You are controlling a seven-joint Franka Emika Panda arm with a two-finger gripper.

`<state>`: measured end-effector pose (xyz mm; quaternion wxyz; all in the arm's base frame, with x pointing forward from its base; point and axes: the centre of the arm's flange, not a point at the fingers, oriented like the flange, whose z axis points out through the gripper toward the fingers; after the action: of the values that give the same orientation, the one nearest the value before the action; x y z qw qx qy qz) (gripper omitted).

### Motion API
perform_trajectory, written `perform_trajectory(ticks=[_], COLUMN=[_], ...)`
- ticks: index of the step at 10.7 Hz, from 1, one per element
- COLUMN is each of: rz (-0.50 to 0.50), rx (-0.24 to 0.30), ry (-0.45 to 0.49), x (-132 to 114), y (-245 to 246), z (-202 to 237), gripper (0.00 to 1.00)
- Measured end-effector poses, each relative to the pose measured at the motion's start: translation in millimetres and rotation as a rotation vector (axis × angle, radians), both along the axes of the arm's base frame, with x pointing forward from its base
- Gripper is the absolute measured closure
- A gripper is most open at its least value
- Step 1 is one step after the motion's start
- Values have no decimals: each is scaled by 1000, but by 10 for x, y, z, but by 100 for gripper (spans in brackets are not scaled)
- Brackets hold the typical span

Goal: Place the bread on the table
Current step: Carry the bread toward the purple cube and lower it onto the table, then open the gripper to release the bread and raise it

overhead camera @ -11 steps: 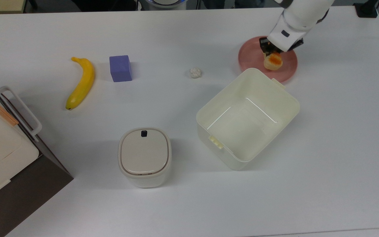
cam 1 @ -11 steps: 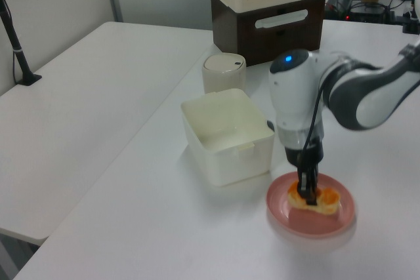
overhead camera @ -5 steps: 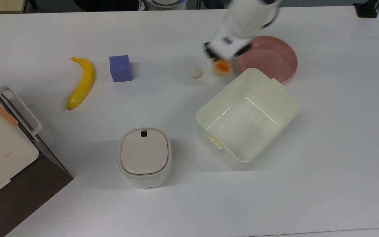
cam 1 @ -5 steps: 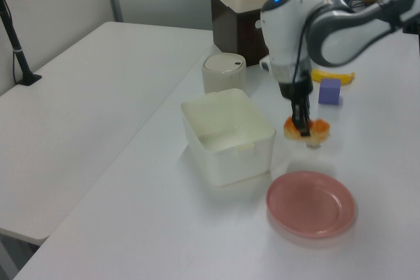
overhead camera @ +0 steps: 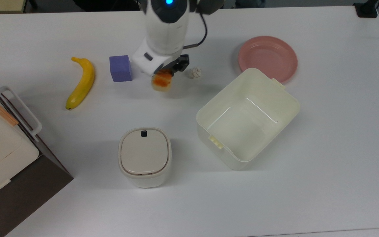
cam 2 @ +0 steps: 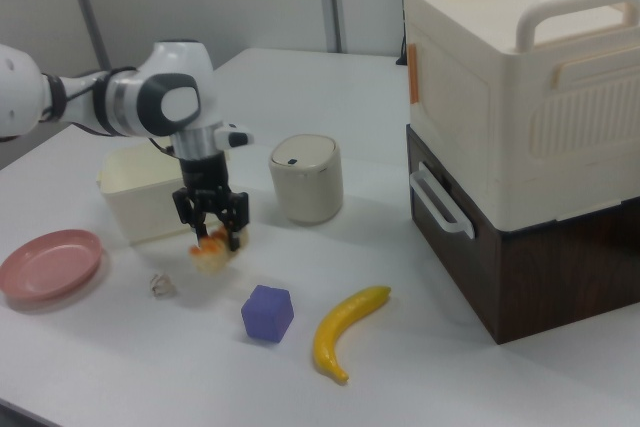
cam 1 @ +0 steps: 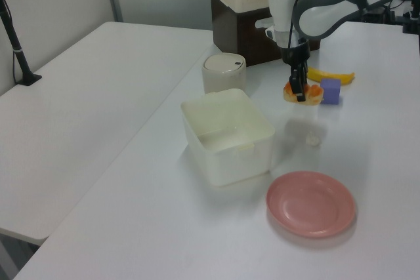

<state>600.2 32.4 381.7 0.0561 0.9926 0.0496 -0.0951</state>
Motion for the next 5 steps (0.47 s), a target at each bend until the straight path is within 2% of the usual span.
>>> perform_trajectory(ticks=[2,3,5], rz=[-5,-1,2], rx=[-15,-17,-10], ry=[0,3,-21], x=[50,51,73], y=[-78,-55,-33], z=[-151,-170,-46], gripper=[5,0,0])
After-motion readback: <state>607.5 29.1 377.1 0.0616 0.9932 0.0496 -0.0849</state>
